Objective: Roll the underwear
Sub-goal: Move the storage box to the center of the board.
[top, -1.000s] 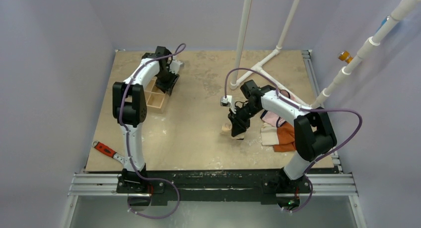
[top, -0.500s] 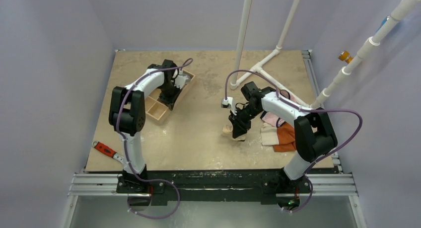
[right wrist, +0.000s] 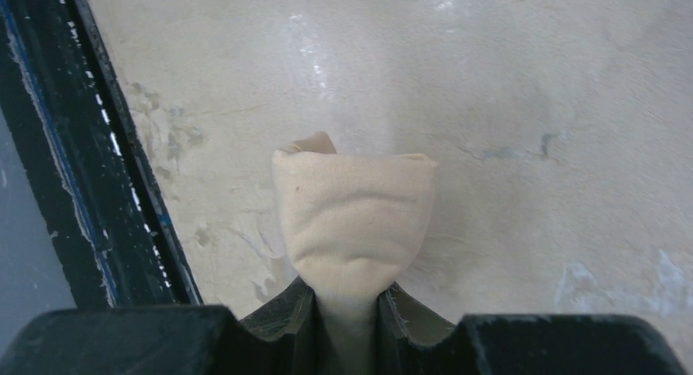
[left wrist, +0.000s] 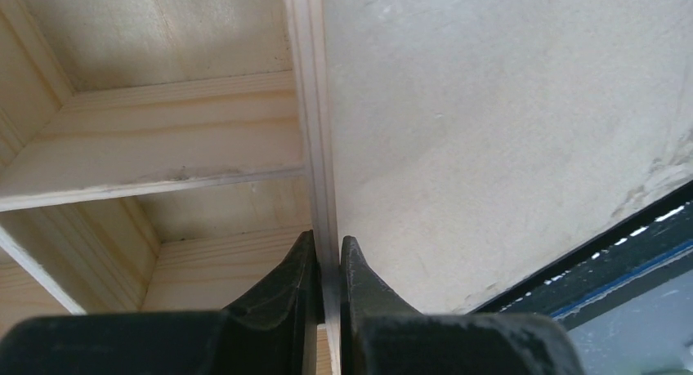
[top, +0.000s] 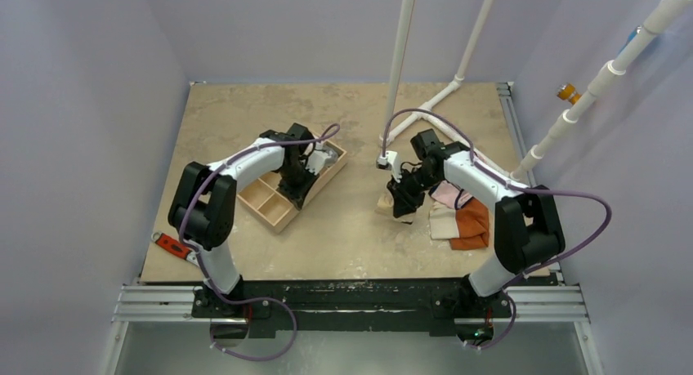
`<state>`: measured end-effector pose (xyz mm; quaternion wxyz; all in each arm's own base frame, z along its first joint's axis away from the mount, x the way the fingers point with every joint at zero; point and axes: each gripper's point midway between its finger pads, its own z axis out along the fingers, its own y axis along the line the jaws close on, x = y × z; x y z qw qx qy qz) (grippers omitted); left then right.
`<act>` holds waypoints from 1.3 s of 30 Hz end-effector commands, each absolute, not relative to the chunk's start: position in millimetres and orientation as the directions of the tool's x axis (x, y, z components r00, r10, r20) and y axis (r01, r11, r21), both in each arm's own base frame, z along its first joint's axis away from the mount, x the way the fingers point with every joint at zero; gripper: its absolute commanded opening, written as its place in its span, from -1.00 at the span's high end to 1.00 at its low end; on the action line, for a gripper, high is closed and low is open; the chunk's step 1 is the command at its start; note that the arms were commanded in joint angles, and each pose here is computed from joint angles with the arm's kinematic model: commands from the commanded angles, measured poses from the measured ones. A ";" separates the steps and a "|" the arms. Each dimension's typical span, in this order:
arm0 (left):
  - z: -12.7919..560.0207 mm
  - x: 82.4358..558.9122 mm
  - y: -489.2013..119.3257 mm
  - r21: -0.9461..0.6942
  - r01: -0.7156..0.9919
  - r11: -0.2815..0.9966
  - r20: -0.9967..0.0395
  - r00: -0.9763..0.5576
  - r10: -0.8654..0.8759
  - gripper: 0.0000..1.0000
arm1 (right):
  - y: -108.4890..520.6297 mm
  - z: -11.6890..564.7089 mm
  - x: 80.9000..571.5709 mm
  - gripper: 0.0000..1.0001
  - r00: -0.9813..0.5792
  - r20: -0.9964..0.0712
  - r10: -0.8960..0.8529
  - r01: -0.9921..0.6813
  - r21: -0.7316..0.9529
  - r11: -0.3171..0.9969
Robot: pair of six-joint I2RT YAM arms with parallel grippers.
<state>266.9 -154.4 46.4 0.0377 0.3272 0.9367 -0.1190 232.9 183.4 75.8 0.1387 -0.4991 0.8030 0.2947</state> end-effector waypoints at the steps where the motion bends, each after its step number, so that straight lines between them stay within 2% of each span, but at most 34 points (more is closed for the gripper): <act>1: 51.9 226.7 -209.7 -0.459 0.568 0.683 -0.157 -0.809 0.567 1.00 | 167.6 86.3 249.9 1.00 -0.474 -0.541 -0.695 -0.880 0.261 0.396; 10: 47.8 177.3 -281.2 -0.600 0.558 0.574 -0.123 -0.773 0.622 0.99 | 138.6 94.2 260.2 1.00 -0.510 -0.509 -0.693 -0.856 0.221 0.468; 20: 64.5 154.3 -361.4 -0.709 0.526 0.469 -0.146 -0.761 0.633 0.65 | 115.5 97.3 268.2 1.00 -0.556 -0.494 -0.668 -0.819 0.189 0.542; 26: 70.5 146.4 -389.5 -0.745 0.523 0.414 -0.179 -0.754 0.632 0.20 | 108.8 97.5 273.4 1.00 -0.573 -0.489 -0.657 -0.799 0.153 0.582; 34: 83.8 152.5 -385.7 -0.704 0.596 0.385 -0.267 -0.725 0.634 -0.57 | 108.7 105.8 273.3 1.00 -0.569 -0.507 -0.647 -0.796 0.142 0.588; 39: 108.6 159.5 -372.9 -0.622 0.713 0.325 -0.397 -0.644 0.654 -0.68 | 113.8 122.3 274.0 1.00 -0.545 -0.561 -0.623 -0.799 0.123 0.589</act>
